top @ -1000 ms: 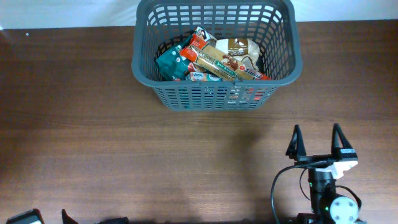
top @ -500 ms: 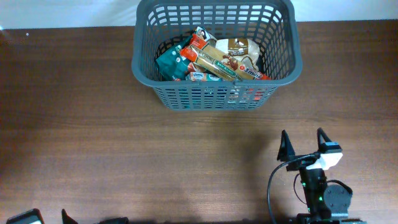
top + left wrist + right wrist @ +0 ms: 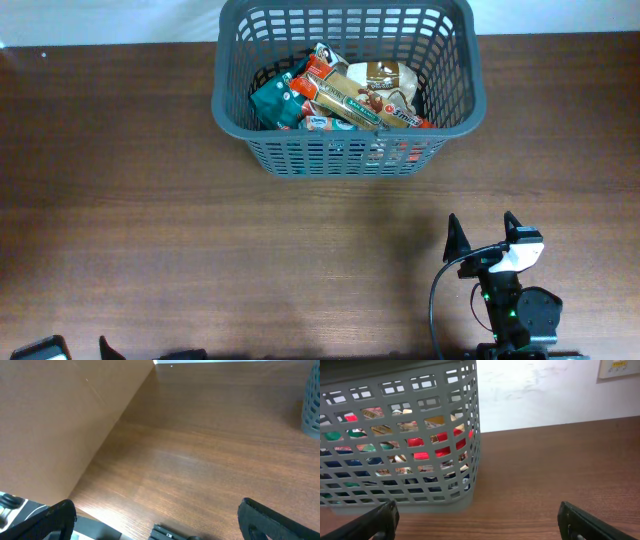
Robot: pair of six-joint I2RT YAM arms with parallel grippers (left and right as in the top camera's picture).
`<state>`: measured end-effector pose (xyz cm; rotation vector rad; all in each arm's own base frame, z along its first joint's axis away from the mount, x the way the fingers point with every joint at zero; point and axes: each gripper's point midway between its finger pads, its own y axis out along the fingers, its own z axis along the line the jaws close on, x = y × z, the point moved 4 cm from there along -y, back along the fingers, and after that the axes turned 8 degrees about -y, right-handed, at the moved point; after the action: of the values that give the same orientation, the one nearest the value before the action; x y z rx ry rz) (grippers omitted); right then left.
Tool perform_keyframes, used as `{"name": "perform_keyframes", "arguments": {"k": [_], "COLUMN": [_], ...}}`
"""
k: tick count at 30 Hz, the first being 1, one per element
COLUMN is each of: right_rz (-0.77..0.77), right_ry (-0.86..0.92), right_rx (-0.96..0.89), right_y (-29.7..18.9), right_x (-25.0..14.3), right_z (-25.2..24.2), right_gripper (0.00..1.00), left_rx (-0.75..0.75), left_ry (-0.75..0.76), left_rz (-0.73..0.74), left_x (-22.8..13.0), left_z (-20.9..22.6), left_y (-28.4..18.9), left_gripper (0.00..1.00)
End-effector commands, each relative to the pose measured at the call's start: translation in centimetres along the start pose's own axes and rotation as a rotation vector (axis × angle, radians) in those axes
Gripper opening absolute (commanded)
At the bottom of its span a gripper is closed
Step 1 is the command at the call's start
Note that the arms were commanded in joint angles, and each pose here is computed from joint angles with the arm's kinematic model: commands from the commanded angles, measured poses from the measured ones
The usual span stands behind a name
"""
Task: Pack container
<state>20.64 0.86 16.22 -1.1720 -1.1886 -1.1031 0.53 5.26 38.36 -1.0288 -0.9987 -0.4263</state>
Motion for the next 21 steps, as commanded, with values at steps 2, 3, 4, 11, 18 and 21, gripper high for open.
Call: {"name": "perform_keyframes", "arguments": {"k": [2, 3, 4, 11, 18, 21], "right_rz": [0.005, 0.006, 0.006, 0.006, 0.006, 0.006], "right_ry": [-0.007, -0.007, -0.007, -0.007, -0.007, -0.007], "right_rx": [0.012, 0.012, 0.012, 0.012, 0.012, 0.012], "right_y": [0.0, 0.0, 0.0, 0.0, 0.0, 0.0], "right_x": [-0.2, -0.2, -0.2, -0.2, -0.2, -0.2], "right_z": [0.2, 0.2, 0.2, 0.2, 0.2, 0.2], "right_gripper": [0.99, 0.99, 0.99, 0.99, 0.99, 0.99], "left_rx": [0.003, 0.004, 0.004, 0.025, -0.175, -0.277], "left_ry": [0.006, 0.005, 0.005, -0.032, -0.148, -0.156], "left_rz": [-0.004, -0.004, -0.004, -0.11, -0.478, -0.561], "left_x": [0.0, 0.0, 0.0, 2.2, 10.3, 12.1], "left_z": [0.1, 0.1, 0.1, 0.3, -2.0, -4.0], "left_y": [0.0, 0.0, 0.0, -0.1, -0.6, 0.4], "left_gripper": [0.99, 0.99, 0.99, 0.99, 0.99, 0.99]}}
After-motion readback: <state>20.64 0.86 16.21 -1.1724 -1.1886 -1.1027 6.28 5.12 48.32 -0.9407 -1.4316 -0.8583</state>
